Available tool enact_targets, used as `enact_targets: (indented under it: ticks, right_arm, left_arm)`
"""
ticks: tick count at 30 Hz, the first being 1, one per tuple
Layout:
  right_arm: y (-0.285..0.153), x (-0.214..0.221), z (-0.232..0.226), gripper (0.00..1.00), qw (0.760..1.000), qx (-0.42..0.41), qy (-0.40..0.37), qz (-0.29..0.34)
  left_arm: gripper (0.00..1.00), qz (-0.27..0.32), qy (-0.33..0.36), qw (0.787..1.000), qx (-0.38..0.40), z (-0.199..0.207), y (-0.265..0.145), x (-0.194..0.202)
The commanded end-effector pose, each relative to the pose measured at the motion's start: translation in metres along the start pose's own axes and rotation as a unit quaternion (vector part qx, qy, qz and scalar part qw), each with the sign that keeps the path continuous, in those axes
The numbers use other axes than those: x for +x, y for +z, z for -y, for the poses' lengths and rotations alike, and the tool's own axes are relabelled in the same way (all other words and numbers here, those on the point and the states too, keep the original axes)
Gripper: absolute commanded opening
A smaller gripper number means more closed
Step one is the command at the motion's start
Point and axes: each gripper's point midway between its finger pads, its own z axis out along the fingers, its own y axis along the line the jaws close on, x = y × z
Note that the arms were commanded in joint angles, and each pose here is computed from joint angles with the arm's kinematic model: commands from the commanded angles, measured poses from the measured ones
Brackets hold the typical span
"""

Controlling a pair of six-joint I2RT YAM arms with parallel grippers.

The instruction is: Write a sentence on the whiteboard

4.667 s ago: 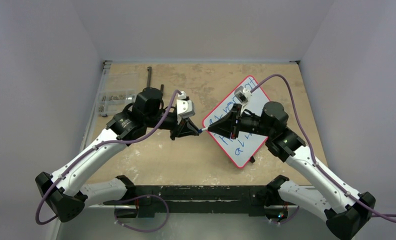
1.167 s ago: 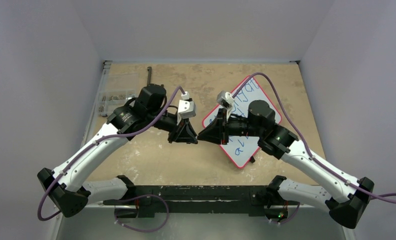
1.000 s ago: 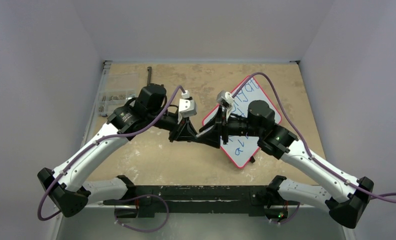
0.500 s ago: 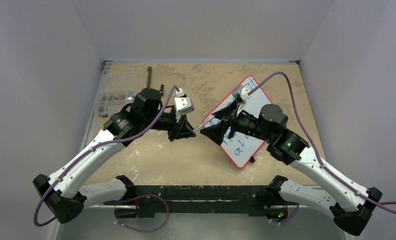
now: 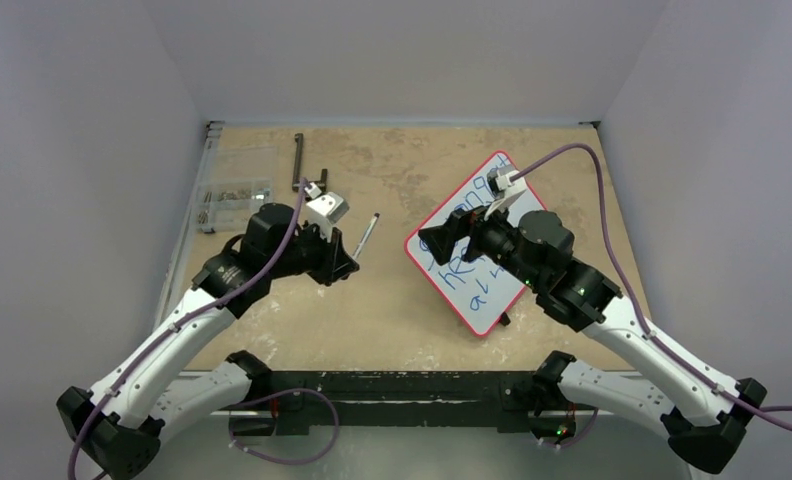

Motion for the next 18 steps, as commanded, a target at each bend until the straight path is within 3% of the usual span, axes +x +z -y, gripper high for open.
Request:
enact_targets:
  ticks: [1,7,18]
  right_arm:
    - [-0.002,-0.004,0.014,0.99,0.999,0.042,0.01,0.014]
    - [-0.006,-0.005,0.017,0.99,0.998,0.051,0.014,0.016]
    - [-0.013,0.004,0.022,0.99,0.998,0.057,0.022,0.012]
  left_arm:
    - [0.0,0.022,-0.092,0.991,-0.091,-0.041,0.004,0.008]
    - [0.0,0.007,-0.173,0.972,-0.156,-0.081,0.02,0.042]
    - [0.0,-0.022,-0.2,0.959,-0.201,-0.111,0.044,0.084]
